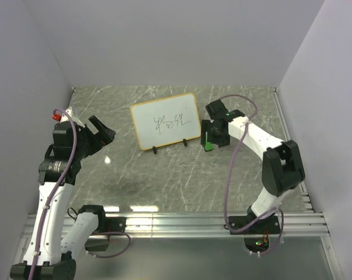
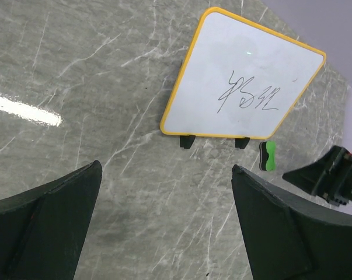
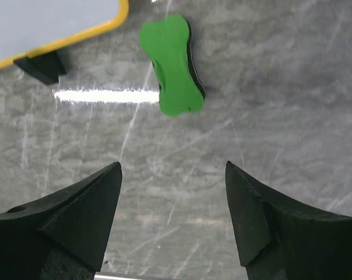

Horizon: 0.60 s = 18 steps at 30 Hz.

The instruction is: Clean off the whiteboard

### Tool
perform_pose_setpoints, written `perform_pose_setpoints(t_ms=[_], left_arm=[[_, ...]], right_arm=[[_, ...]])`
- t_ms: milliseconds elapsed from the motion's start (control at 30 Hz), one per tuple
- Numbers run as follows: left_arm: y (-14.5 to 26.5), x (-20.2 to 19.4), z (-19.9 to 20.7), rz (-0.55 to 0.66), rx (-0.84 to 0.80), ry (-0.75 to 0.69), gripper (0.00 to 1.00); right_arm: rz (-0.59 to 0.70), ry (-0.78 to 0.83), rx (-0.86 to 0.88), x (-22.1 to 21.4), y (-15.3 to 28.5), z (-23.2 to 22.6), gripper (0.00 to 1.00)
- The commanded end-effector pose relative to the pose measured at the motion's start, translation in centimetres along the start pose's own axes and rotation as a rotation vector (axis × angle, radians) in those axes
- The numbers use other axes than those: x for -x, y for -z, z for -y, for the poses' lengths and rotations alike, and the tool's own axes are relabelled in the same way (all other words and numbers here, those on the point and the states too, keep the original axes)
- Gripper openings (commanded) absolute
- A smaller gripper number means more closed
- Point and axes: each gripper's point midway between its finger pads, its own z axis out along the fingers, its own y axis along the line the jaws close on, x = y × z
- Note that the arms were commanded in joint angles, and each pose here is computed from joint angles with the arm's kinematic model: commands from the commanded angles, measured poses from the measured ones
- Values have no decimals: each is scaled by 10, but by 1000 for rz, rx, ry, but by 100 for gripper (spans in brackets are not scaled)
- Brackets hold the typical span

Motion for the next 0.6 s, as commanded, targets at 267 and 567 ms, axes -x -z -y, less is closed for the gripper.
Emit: perform_pose_setpoints(t_ms=[267,567], left_arm=[[1,16,11,-3,-5,-54,99],[-10,18,13,-19,-1,-47,100]], right_arm=[[-18,55,-68,40,-41,-12,77],[-72,54,-129,31,-78,-3,70]])
